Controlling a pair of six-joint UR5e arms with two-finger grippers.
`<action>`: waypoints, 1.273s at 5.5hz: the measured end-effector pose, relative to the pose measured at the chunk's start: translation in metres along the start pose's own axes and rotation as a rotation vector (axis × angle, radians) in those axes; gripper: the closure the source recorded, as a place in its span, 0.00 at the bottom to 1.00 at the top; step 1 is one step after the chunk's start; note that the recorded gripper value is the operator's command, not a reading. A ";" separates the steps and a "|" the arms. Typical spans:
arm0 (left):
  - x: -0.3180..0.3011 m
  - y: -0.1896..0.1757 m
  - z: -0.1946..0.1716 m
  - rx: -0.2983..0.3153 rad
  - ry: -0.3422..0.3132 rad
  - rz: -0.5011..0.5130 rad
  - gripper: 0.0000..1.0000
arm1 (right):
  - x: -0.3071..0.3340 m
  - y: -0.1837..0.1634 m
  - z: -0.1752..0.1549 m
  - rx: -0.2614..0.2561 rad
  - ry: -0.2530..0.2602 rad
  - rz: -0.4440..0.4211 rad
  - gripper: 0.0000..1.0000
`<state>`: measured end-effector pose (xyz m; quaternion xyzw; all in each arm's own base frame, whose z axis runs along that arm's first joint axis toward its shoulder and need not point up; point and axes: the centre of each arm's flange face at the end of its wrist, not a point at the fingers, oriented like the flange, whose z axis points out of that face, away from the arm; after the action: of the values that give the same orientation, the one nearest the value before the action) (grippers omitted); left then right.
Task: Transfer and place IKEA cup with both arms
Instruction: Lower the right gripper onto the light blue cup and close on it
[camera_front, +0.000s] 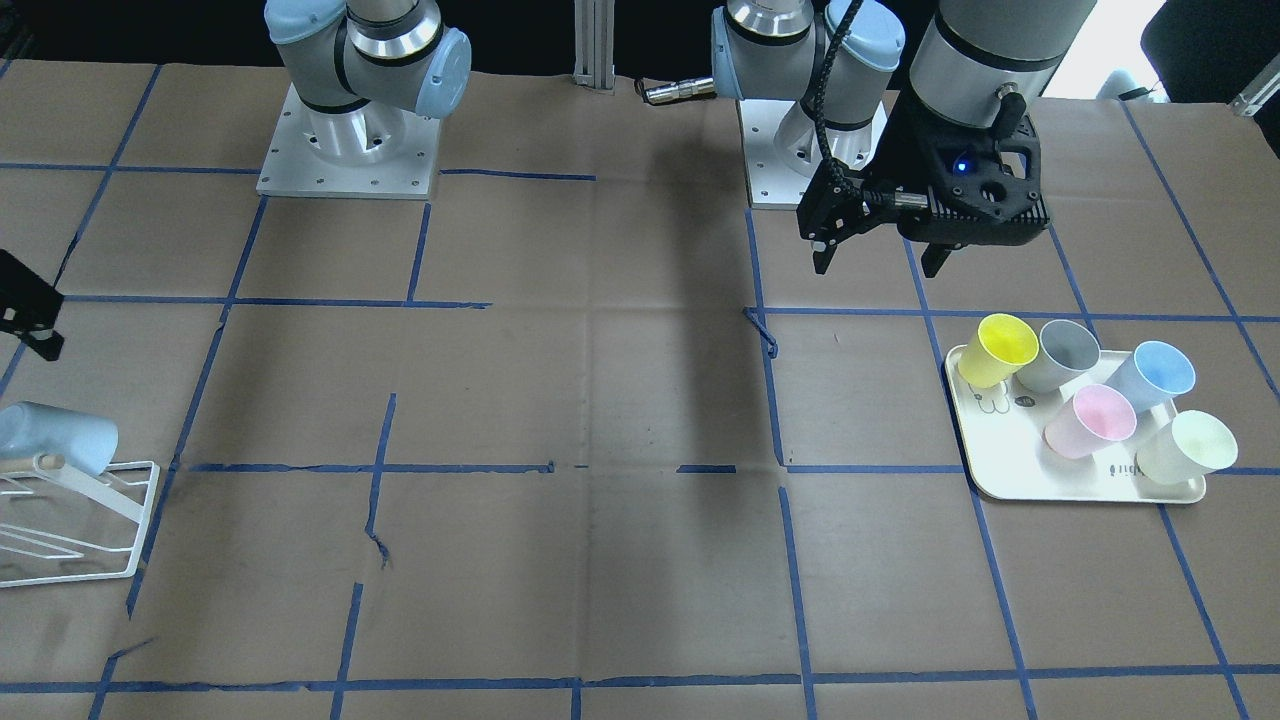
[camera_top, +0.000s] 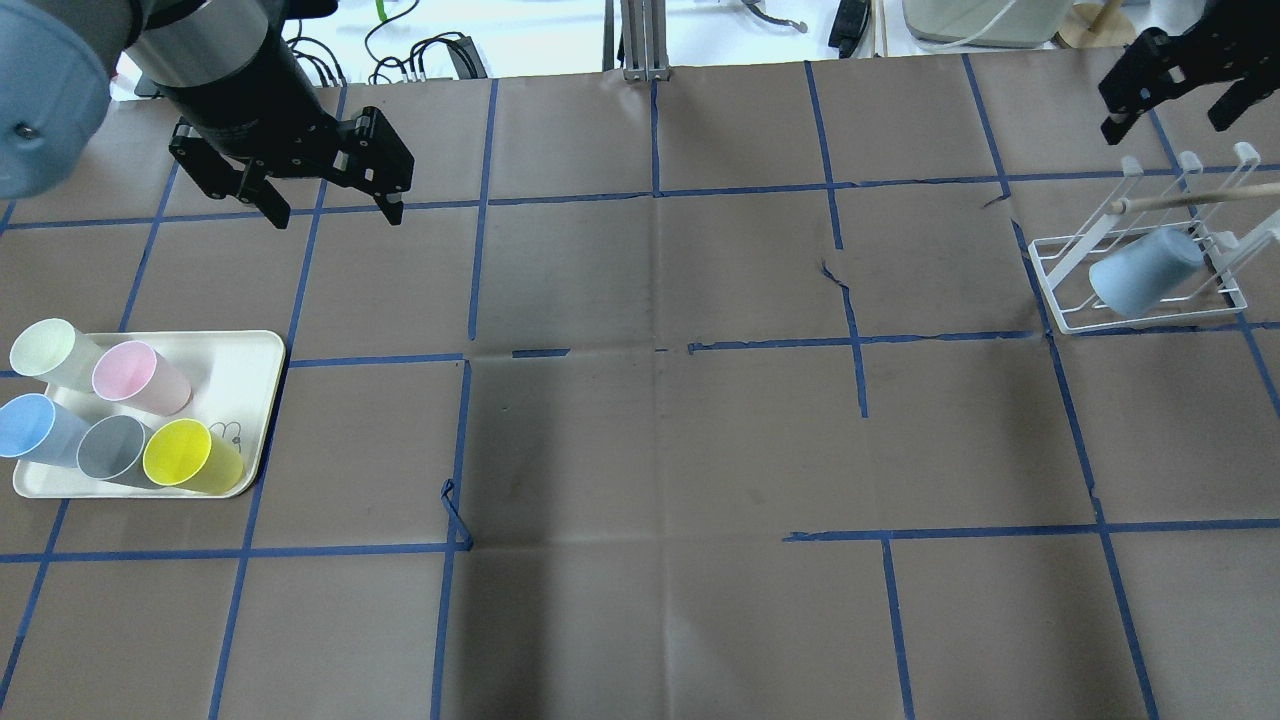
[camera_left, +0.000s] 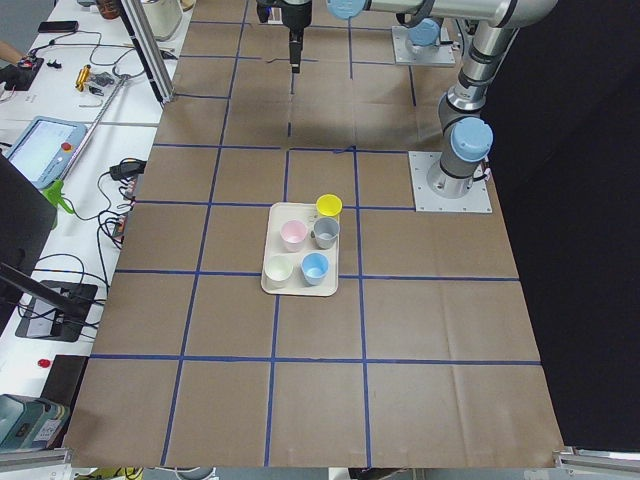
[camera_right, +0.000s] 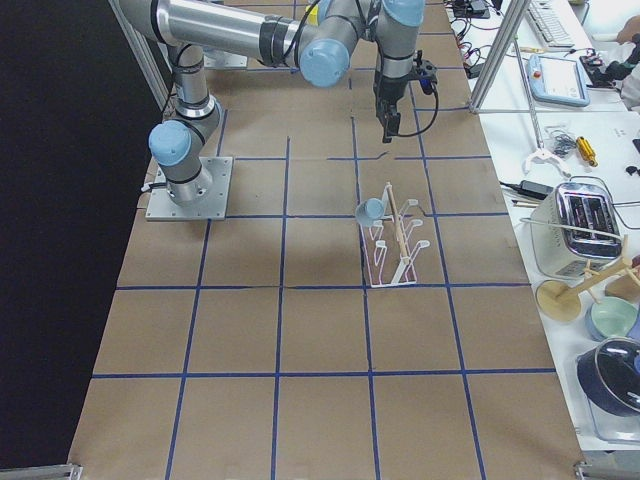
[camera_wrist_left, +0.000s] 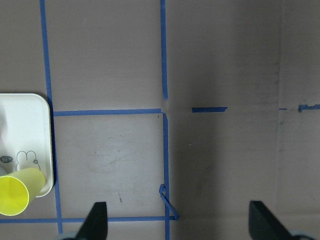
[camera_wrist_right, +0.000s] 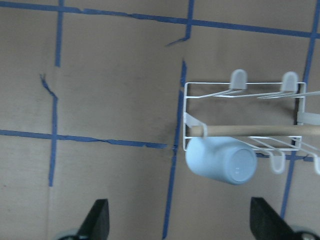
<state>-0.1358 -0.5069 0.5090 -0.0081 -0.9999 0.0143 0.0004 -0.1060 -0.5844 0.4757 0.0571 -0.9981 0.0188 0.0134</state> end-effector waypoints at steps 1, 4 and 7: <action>0.000 0.000 0.000 0.000 0.000 0.001 0.01 | 0.049 0.003 0.021 -0.006 0.001 -0.033 0.00; 0.001 0.001 0.000 0.000 0.000 0.001 0.01 | 0.083 0.004 0.090 -0.079 -0.055 -0.081 0.00; 0.001 0.001 0.000 -0.001 0.000 0.001 0.01 | 0.070 0.015 0.138 -0.084 -0.056 -0.050 0.00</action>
<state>-0.1366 -0.5063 0.5085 -0.0089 -0.9999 0.0137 0.0005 -0.1803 -0.5831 0.3390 0.0820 -0.9962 -0.0252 -0.0119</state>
